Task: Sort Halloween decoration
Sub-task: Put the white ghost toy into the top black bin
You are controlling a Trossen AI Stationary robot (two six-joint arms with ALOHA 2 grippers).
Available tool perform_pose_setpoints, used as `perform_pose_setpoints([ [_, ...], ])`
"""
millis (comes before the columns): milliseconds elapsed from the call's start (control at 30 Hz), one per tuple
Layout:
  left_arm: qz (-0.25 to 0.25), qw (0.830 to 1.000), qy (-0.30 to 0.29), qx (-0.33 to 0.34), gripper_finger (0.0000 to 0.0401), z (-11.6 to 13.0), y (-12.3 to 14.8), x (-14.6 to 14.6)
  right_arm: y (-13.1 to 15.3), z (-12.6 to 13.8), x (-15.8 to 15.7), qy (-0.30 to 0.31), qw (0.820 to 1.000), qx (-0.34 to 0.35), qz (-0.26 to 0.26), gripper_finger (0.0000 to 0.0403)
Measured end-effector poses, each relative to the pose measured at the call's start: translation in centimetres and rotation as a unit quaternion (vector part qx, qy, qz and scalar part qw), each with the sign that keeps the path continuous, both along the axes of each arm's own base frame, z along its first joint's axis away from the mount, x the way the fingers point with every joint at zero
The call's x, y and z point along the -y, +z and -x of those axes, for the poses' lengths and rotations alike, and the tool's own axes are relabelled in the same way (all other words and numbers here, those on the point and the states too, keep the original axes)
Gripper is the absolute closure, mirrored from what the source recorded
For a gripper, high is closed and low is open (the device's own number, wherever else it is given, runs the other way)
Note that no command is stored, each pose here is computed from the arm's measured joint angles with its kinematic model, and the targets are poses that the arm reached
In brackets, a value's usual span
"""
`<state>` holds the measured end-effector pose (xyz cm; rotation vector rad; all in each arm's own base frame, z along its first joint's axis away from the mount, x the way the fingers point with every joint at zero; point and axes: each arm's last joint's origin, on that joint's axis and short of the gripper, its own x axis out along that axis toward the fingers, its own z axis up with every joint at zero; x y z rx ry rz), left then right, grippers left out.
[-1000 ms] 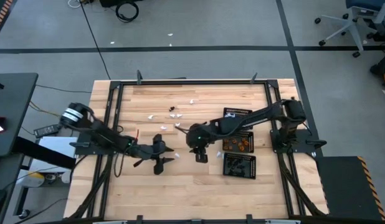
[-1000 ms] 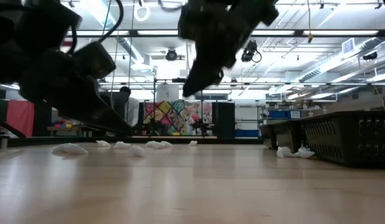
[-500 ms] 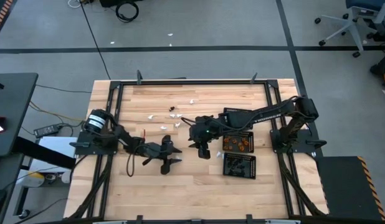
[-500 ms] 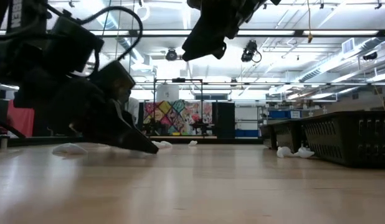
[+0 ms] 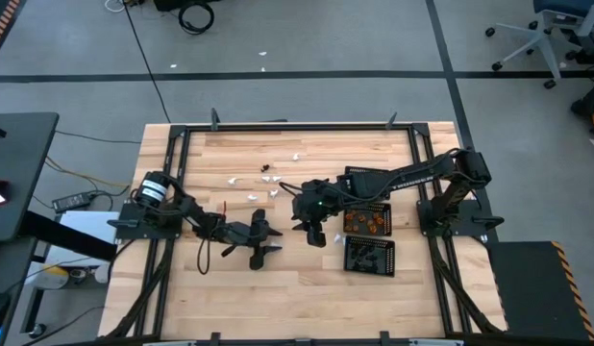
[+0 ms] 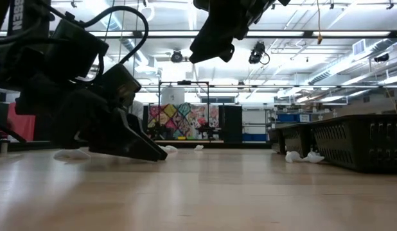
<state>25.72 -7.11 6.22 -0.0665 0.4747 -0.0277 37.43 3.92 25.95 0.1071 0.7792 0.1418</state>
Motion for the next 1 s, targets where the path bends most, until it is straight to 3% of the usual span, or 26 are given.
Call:
perform_pose_setpoints([
  [600, -0.014, 0.999, -0.049, -0.017, 0.0213, 0.35, -0.28, 0.71, -0.05, 0.05, -0.03, 0.004, 1.0, -0.004, -0.004, 0.0254],
  [1000, -0.01, 0.999, -0.044, -0.027, 0.0354, 0.44, -0.43, 0.66, -0.04, 0.05, -0.03, 0.004, 1.0, -0.004, -0.004, 0.0254],
])
